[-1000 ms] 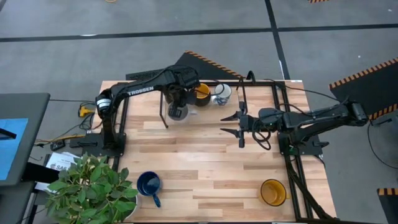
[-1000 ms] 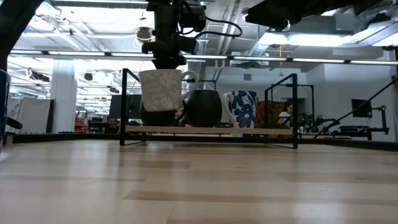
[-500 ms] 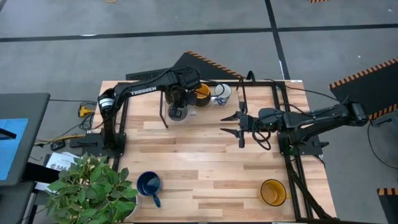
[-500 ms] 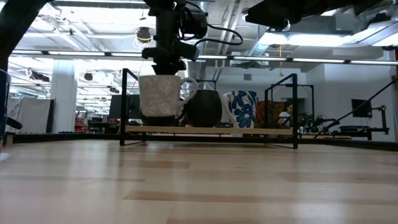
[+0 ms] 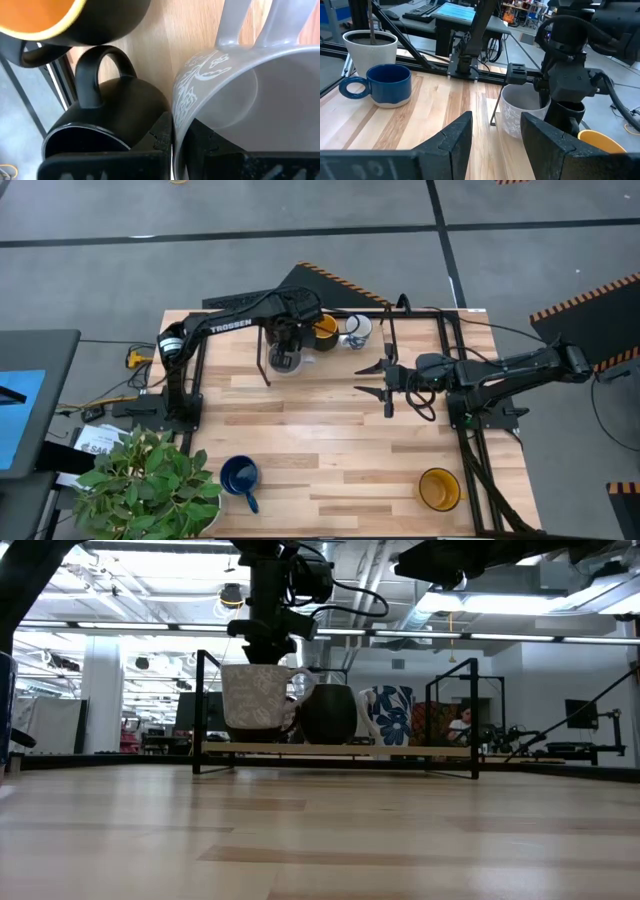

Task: Place coffee mugs
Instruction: Put the gray mug on the shelf, then adjust the black mug on the shelf

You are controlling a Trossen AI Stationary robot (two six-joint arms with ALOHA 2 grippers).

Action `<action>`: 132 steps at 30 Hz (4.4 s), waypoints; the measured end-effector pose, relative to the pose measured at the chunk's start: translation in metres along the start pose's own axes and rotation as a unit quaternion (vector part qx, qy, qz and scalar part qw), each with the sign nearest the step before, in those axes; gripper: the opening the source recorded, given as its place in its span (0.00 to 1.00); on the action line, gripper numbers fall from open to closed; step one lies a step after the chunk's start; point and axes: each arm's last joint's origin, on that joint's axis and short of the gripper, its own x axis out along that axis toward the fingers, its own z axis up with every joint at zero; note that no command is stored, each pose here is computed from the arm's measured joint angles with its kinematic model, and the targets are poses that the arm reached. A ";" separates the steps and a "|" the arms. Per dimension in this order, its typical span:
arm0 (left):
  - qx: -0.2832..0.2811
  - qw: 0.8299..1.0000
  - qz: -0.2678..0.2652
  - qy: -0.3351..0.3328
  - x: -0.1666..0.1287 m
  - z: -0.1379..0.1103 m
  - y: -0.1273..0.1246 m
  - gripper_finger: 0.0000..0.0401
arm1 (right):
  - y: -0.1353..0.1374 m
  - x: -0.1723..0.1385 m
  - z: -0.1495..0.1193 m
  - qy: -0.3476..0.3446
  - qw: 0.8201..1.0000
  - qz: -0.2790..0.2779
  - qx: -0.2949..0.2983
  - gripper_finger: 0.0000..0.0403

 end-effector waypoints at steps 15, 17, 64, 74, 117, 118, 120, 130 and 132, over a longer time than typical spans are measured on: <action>0.026 1.000 -0.001 0.012 0.025 -0.004 -0.008 0.02 | 0.000 0.000 0.000 0.000 1.000 0.000 0.000 0.48; 0.025 1.000 0.005 0.009 0.025 -0.003 -0.007 0.02 | 0.000 0.000 0.000 0.000 1.000 0.000 0.000 0.48; 0.089 0.983 0.160 0.033 -0.042 0.020 -0.009 0.42 | 0.000 0.000 0.000 0.000 1.000 0.000 0.000 0.48; -0.097 0.975 0.144 -0.140 -0.092 -0.001 0.043 0.26 | 0.000 0.000 0.000 0.002 1.000 0.001 0.000 0.48; -0.202 0.977 0.073 0.017 0.037 -0.060 0.110 0.00 | 0.001 0.000 -0.001 0.004 1.000 0.002 -0.002 0.48; -0.200 0.977 0.071 0.020 0.037 -0.060 0.109 0.00 | 0.001 0.000 -0.001 0.004 1.000 0.002 -0.002 0.48; -0.198 0.978 0.064 0.026 0.037 -0.061 0.108 0.00 | 0.001 0.000 -0.001 0.004 1.000 0.002 -0.002 0.48; -0.190 0.981 0.044 0.013 0.036 -0.056 0.102 0.00 | 0.001 0.000 -0.001 0.004 1.000 0.002 -0.001 0.48; -0.180 0.982 0.048 0.018 0.036 -0.054 0.101 0.00 | 0.001 0.000 -0.001 0.004 1.000 0.002 -0.001 0.48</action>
